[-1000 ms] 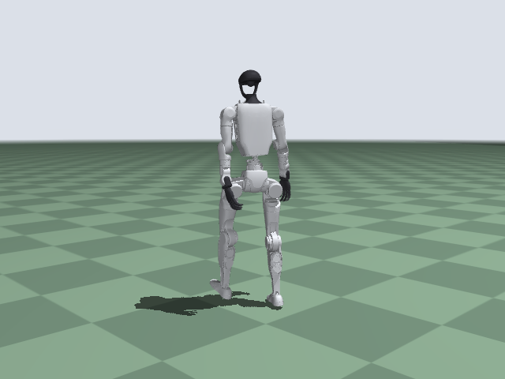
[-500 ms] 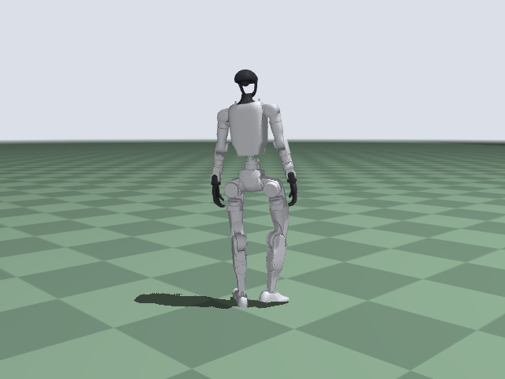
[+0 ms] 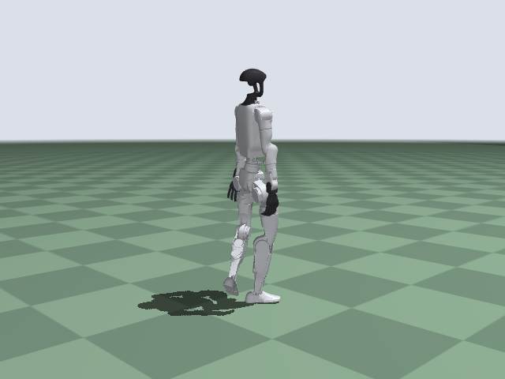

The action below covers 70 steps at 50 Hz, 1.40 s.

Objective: In place motions

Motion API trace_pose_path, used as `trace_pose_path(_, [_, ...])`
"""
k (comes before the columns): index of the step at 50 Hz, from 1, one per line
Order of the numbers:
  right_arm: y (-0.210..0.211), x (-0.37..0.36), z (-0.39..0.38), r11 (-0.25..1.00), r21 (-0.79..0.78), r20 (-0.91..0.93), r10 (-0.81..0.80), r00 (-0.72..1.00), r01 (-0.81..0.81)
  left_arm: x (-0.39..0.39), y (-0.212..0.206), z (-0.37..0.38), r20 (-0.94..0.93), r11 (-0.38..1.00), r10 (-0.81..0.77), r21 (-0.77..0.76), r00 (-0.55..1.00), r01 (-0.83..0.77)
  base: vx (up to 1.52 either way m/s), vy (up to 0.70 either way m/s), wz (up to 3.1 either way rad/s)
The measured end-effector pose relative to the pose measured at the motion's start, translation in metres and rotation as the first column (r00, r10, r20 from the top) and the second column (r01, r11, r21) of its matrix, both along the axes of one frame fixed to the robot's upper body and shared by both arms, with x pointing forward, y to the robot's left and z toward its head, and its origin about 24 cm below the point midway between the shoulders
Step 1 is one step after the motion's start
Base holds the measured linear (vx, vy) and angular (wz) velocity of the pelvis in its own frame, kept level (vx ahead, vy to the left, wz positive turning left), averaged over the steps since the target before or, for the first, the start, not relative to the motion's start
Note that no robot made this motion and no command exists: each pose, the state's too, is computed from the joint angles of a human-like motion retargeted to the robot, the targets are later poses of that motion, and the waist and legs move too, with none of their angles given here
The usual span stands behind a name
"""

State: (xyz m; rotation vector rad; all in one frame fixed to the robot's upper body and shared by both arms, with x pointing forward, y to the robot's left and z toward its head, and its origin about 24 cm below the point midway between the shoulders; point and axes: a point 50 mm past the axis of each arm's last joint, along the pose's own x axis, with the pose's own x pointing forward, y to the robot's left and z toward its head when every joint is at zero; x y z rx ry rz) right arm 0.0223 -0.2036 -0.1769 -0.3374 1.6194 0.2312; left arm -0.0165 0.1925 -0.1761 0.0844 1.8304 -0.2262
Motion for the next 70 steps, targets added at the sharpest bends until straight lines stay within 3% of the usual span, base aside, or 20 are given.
trace_pose_path(6, [-0.007, 0.035, 0.003, 0.985, -0.048, 0.094, 0.172, 0.981, -0.168, -0.003, -0.014, -0.001, -0.006, 0.997, 0.074, -0.015, 0.997, -0.074, 0.17, 0.08, -2.17])
trace_pose_path(13, [-0.013, 0.055, 0.007, 0.974, -0.045, 0.144, 0.226, 0.963, -0.222, -0.017, -0.021, -0.001, -0.039, 0.99, 0.141, -0.011, 0.989, -0.142, 0.21, 0.14, -2.24])
trace_pose_path(22, [-0.017, 0.05, 0.007, 0.995, -0.049, 0.164, 0.093, 0.982, -0.086, -0.012, -0.016, 0.001, -0.065, 0.992, 0.116, -0.039, 0.991, -0.119, 0.12, 0.18, -2.12])
trace_pose_path(33, [-0.02, 0.024, 0.005, 0.99, -0.129, 0.127, -0.039, 0.991, 0.055, 0.052, -0.016, 0.0, 0.108, 0.99, 0.114, -0.094, 0.988, -0.104, -0.1, 0.2, -1.55])
trace_pose_path(42, [-0.012, -0.007, 0.002, 0.992, -0.127, 0.034, -0.009, 0.999, 0.013, 0.071, -0.004, 0.001, 0.219, 0.99, 0.143, -0.034, 0.965, -0.139, -0.06, 0.01, -1.65])
trace_pose_path(48, [-0.012, -0.014, 0.002, 0.989, -0.123, 0.005, 0.087, 0.996, -0.086, 0.043, -0.017, -0.002, 0.108, 0.975, 0.213, -0.088, 0.971, -0.204, 0.07, -0.1, -0.8])
trace_pose_path(57, [-0.004, -0.02, 0.0, 0.996, -0.076, -0.005, 0.049, 0.999, -0.05, -0.002, -0.032, 0.0, -0.054, 0.97, 0.225, -0.087, 0.973, -0.229, 0.18, -0.18, -0.48])
trace_pose_path(70, [0.007, 0.003, -0.002, 0.99, -0.017, 0.065, 0.139, 0.988, -0.138, -0.011, -0.029, 0.0, -0.069, 0.981, 0.172, -0.081, 0.983, -0.177, 0.11, -0.18, 0.16])
